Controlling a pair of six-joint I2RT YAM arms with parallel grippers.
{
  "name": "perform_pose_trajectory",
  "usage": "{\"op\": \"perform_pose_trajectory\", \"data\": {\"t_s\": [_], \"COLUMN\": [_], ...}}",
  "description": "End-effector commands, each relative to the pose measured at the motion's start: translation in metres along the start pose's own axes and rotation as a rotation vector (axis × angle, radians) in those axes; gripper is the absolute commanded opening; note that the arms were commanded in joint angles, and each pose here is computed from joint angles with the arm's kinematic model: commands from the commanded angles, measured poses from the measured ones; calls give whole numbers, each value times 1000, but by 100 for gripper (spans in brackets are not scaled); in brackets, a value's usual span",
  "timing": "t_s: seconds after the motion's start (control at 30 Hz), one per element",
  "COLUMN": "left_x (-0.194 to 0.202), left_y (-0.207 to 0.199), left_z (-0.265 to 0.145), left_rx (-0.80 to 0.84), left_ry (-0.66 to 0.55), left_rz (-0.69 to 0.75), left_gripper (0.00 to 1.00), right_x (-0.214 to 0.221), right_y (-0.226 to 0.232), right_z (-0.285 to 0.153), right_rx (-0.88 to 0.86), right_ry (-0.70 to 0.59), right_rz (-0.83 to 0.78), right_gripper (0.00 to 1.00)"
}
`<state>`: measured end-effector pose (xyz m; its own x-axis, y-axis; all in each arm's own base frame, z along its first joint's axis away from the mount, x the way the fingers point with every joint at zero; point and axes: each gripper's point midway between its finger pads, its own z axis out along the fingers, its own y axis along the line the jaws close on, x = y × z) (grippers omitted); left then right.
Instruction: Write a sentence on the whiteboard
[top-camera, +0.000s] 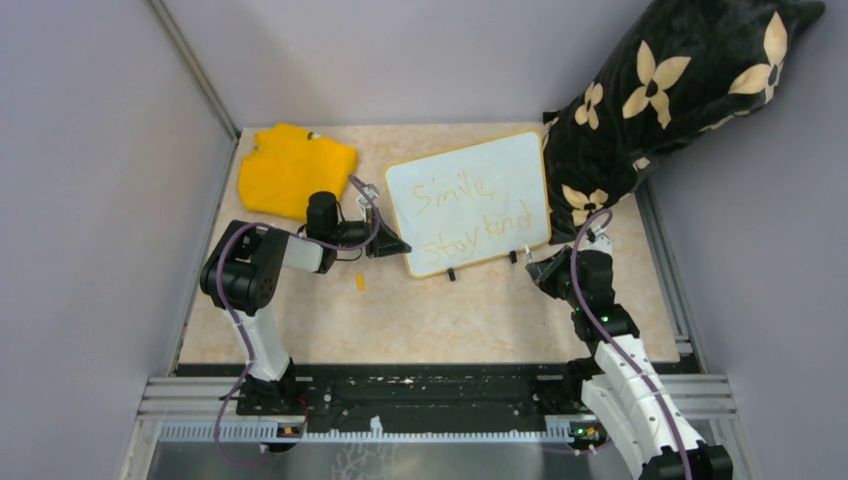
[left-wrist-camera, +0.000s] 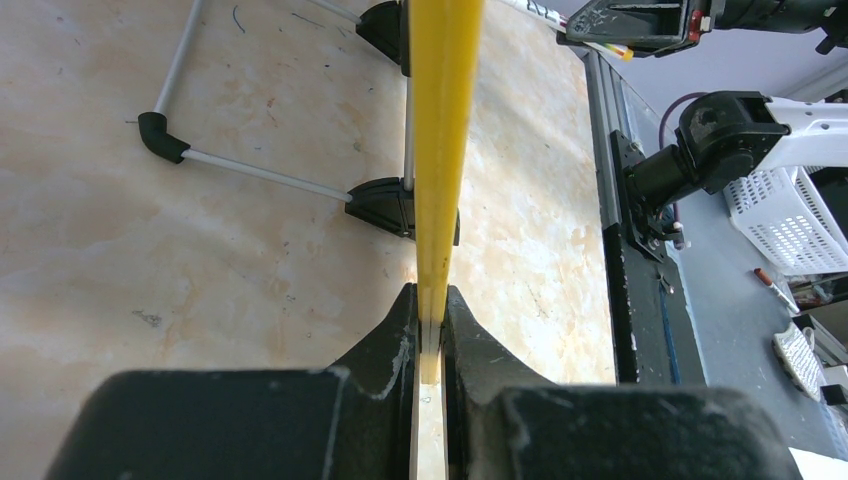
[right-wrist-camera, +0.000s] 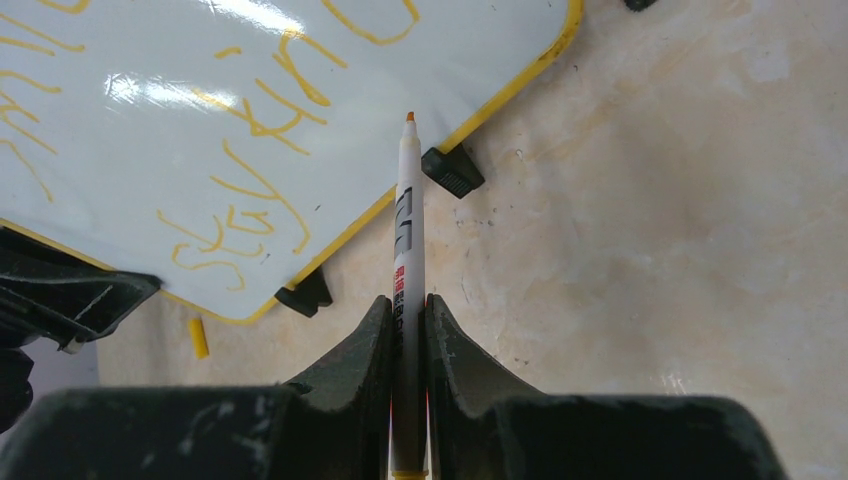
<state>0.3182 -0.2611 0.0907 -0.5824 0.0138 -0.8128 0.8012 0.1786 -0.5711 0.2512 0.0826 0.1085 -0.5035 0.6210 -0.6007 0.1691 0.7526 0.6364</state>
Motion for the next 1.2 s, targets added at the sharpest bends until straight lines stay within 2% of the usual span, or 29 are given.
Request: {"op": "perform_pose_trajectory", "data": {"t_s": [0.0,0.6,1.17], "left_x": [11,10,9], "left_y": [17,17,17], "left_z": [-2,-2,-2], "left_rx": [-85,-86,-88], "left_ry": [13,12,14], "left_rz": [-63,-56,-48], "left_gripper": [0,0,0], "right_x": [-26,-64,-69], "right_y": [20,25,19], "right_z": [-1,16,32], "right_rx": [-57,-71,-69], "right_ry": [-81,-181,-203], "right_rz": [-14,66,113], "right_gripper": [0,0,0]}}
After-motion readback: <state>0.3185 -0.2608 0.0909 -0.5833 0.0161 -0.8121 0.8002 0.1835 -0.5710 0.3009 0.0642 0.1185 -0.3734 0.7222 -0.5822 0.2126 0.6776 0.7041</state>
